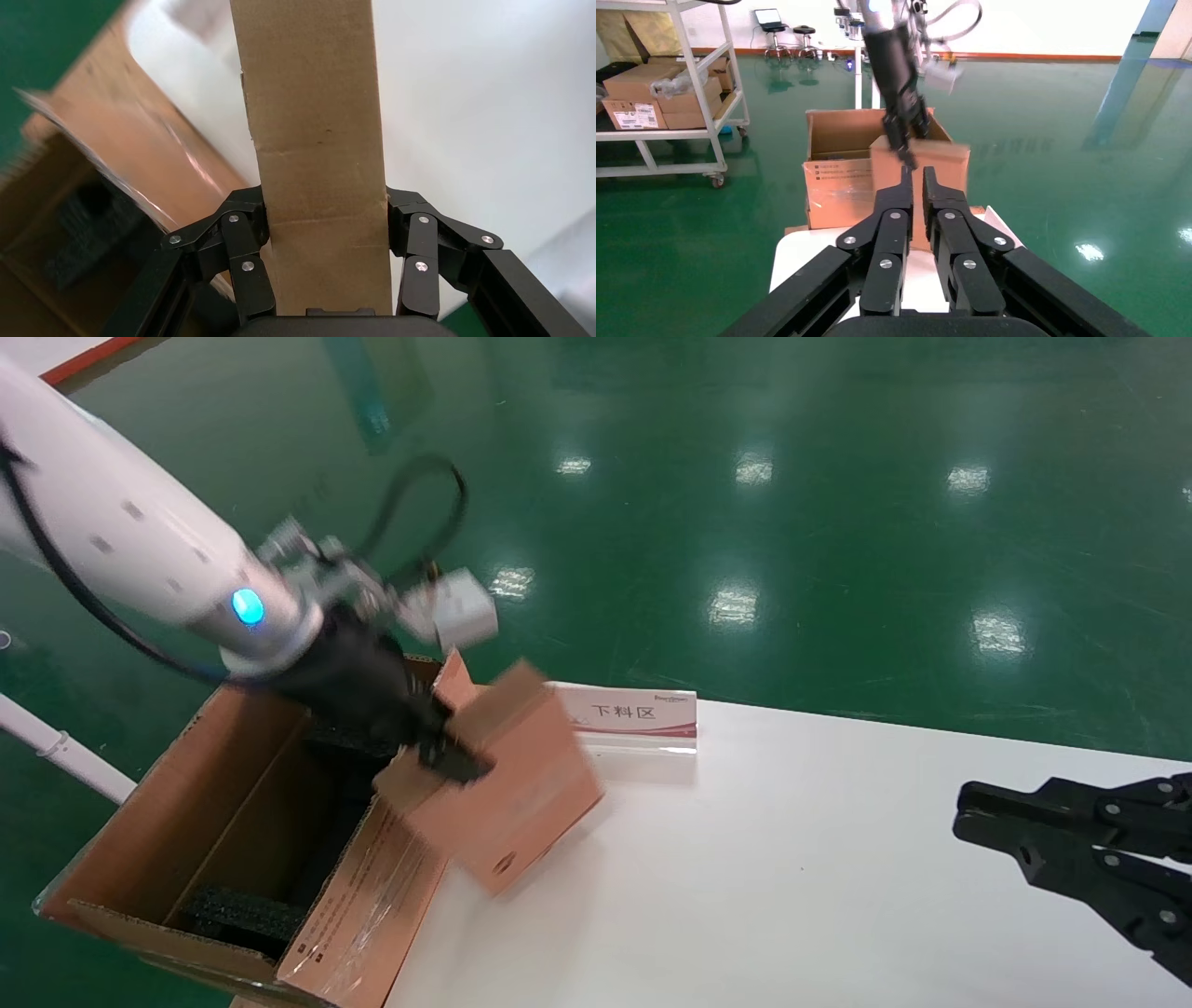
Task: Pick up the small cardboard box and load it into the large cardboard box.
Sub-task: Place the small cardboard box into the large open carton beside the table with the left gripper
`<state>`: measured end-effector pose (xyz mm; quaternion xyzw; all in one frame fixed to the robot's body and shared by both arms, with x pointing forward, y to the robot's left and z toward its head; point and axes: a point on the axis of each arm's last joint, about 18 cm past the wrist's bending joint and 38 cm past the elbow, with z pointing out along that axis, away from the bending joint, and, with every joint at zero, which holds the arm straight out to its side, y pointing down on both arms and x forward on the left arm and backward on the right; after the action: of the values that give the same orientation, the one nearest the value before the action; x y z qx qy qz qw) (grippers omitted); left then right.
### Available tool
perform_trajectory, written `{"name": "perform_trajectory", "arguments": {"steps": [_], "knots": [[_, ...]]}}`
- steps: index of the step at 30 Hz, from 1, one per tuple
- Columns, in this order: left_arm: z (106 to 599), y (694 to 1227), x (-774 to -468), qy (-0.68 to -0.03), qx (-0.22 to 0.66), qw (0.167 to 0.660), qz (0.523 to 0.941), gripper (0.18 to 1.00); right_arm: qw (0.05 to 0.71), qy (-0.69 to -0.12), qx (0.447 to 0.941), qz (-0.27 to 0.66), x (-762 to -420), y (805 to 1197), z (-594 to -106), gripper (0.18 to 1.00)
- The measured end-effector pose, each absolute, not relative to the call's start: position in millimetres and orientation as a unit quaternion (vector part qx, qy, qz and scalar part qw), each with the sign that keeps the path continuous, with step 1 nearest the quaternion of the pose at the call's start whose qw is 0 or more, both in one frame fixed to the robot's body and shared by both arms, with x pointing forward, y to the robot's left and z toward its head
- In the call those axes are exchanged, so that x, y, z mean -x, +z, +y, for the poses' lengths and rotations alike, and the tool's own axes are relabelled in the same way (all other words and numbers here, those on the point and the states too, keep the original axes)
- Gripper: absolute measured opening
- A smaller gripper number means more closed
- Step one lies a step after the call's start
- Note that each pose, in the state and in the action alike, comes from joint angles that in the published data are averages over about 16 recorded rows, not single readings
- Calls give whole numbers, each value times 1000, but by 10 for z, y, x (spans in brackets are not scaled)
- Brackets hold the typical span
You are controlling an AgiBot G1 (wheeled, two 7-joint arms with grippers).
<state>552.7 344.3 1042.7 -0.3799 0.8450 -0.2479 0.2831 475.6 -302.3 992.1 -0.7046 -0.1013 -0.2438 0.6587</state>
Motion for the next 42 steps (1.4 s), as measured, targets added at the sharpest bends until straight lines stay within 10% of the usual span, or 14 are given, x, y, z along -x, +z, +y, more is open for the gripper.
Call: {"name": "perform_trajectory", "arguments": {"steps": [17, 42], "knots": [[3936, 11887, -5124, -374, 388, 366, 759, 441, 659, -244, 705, -101, -4756, 9921, -3023, 249], [5018, 11722, -4707, -200, 483, 384, 761, 439, 659, -244, 705, -101, -4756, 9921, -3023, 718]]}}
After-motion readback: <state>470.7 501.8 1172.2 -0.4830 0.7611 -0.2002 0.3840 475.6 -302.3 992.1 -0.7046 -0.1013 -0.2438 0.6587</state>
